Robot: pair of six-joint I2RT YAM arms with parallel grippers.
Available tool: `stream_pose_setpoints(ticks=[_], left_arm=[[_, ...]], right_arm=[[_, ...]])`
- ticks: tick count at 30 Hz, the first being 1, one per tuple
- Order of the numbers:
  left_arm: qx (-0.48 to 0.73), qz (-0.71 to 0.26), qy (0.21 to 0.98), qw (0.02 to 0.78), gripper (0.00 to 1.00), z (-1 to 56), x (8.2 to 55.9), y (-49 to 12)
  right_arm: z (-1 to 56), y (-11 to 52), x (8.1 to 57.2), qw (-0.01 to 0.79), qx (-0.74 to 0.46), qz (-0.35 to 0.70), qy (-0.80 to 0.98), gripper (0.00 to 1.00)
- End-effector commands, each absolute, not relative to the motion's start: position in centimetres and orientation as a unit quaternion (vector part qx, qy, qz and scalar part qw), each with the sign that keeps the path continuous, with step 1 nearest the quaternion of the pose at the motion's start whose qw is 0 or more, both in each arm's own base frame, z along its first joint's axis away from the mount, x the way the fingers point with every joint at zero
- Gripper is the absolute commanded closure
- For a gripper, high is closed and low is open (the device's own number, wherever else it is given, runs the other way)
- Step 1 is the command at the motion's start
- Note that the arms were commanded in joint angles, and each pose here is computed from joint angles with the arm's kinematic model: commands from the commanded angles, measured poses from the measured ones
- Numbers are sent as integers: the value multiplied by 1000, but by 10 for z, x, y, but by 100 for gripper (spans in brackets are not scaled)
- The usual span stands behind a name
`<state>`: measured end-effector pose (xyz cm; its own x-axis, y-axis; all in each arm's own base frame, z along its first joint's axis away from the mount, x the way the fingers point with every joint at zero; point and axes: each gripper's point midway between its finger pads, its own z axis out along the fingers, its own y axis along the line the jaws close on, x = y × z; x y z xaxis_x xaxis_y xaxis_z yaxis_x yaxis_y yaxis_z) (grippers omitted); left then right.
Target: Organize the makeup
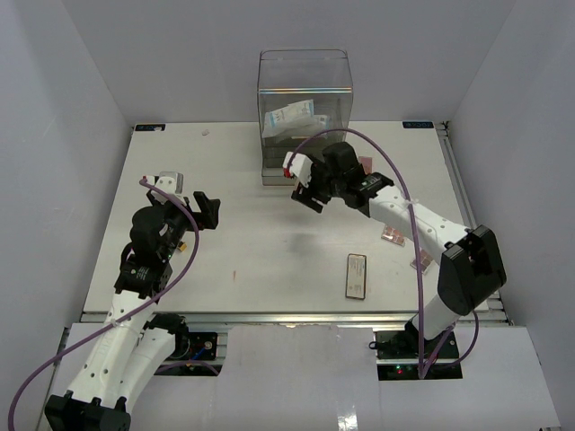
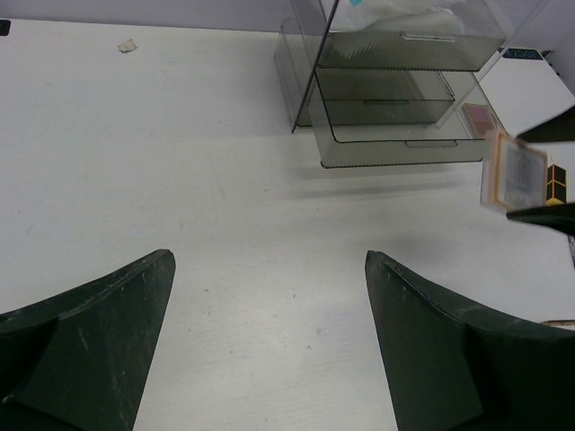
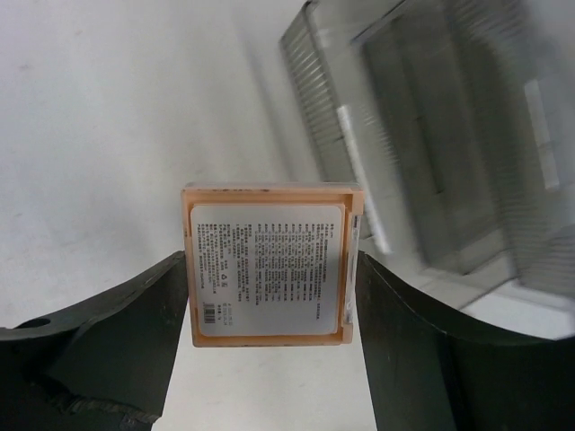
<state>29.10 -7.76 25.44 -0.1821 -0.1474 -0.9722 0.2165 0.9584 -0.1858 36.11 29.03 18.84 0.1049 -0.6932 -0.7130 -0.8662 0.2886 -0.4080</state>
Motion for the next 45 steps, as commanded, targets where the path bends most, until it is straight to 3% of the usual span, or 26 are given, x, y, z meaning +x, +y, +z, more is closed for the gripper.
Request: stream_pose_setpoints(ticks=[1, 7, 18, 24, 27, 35, 40, 45], left_arm=[[23, -142, 754, 641, 2, 254, 289, -76], [22, -139, 754, 642, 2, 255, 289, -75], [26, -144, 753, 642, 2, 255, 288, -77], [27, -146, 753, 642, 2, 256, 288, -78], [28, -147, 753, 641, 2, 255, 288, -79], [31, -153, 755, 636, 2, 253, 289, -82], [31, -164, 760, 628, 2, 248, 290, -86], [20, -185, 772, 607, 2, 235, 293, -93]], right_arm=[[217, 286, 415, 485, -627, -32, 609, 77], [234, 280, 468, 512, -628, -168, 561, 75], [223, 268, 504, 511, -622, -225, 549, 66], [202, 262, 511, 495, -625, -232, 557, 28], [198, 260, 512, 491, -623, -235, 561, 20], [204, 251, 501, 497, -617, -225, 567, 6], [213, 243, 492, 499, -609, -203, 582, 4], [223, 239, 452, 498, -600, -80, 621, 4]])
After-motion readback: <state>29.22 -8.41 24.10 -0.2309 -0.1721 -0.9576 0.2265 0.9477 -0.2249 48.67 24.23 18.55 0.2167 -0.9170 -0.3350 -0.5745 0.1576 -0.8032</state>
